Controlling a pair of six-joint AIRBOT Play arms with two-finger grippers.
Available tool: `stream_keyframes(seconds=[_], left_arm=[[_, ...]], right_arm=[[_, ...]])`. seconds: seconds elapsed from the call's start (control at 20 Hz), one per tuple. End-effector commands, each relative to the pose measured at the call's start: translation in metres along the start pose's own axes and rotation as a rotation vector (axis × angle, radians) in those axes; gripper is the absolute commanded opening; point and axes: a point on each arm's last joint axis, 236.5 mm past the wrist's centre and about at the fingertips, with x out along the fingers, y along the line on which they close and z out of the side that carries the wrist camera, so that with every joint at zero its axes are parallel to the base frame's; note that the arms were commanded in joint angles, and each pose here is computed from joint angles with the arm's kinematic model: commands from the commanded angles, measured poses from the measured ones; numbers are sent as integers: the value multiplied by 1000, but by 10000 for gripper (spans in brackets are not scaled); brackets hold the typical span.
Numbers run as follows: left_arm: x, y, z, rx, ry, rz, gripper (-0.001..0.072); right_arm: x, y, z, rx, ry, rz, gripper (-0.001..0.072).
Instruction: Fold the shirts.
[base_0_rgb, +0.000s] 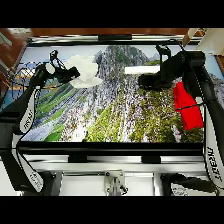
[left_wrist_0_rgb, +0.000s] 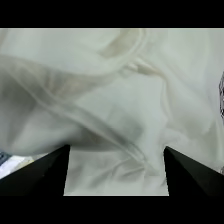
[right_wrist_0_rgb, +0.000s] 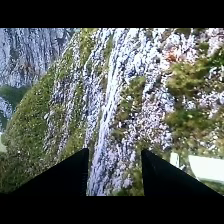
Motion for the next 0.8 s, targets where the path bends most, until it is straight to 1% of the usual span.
stream_keyframes(seconds=[0.0,0.15,0.2,0.25,0.35,0.4,0.55,0.65,0.75], left_arm=[[21,0,5,-52,-41,-36,720],[29,7,0,-59,-31,-28,720],[31,8,-1,-61,-26,-26,720],[32,9,-2,-62,-23,-25,624],[29,6,1,-59,-31,-29,28],[23,1,9,-38,-49,-37,40],[-25,-37,55,139,-151,-86,39],[-90,-81,89,284,-262,-129,39],[-179,-133,108,458,-375,-168,39]], right_arm=[[2,16,-4,-43,5,17,431],[3,23,-7,-73,10,18,434],[3,22,-8,-81,13,15,452],[3,20,-7,-86,10,6,452],[3,15,-6,-93,5,-15,451],[3,13,-5,-97,3,-27,451],[1,0,1,-147,-19,-81,449],[-11,-16,1,-201,-26,-155,449],[-44,-42,-3,-251,-30,-266,450]])
